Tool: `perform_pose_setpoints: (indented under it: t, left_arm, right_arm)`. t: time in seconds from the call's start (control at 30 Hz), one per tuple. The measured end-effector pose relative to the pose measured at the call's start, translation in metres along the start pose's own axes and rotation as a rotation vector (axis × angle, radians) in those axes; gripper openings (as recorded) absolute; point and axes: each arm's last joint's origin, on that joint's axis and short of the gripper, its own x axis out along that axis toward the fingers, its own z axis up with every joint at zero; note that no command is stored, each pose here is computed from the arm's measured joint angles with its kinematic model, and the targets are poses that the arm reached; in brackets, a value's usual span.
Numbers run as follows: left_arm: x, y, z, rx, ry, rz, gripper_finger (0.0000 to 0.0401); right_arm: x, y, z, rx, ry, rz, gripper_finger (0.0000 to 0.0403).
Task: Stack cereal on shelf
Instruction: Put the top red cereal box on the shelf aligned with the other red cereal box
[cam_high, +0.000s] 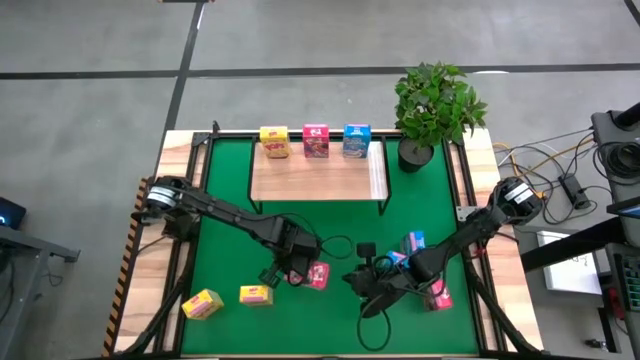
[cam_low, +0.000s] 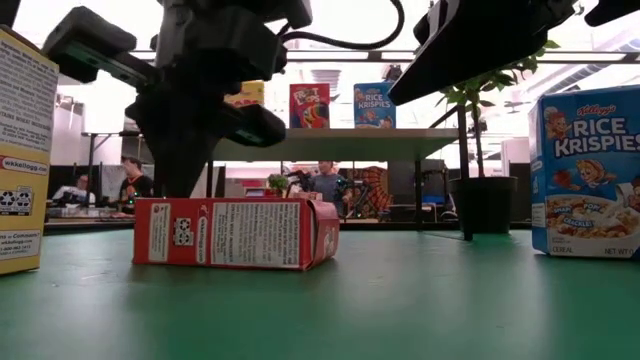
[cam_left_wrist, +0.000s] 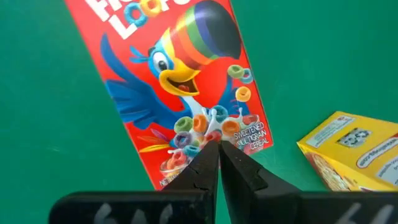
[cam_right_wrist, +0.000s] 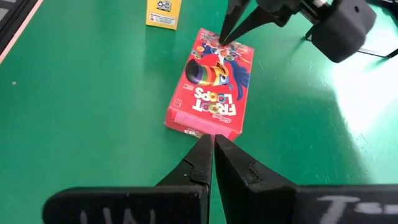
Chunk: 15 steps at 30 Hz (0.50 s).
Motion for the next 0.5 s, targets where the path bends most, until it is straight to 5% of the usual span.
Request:
perform_pose_setpoints:
  t: [0.5]
  left_arm:
    - [-0.0022, 0.0014, -0.0097, -0.061, 0.072, 0.020, 0.0000]
  right_arm:
    - [0.0023, -0.0043, 0.0010, 0.019, 0.001, -0.010, 0.0009]
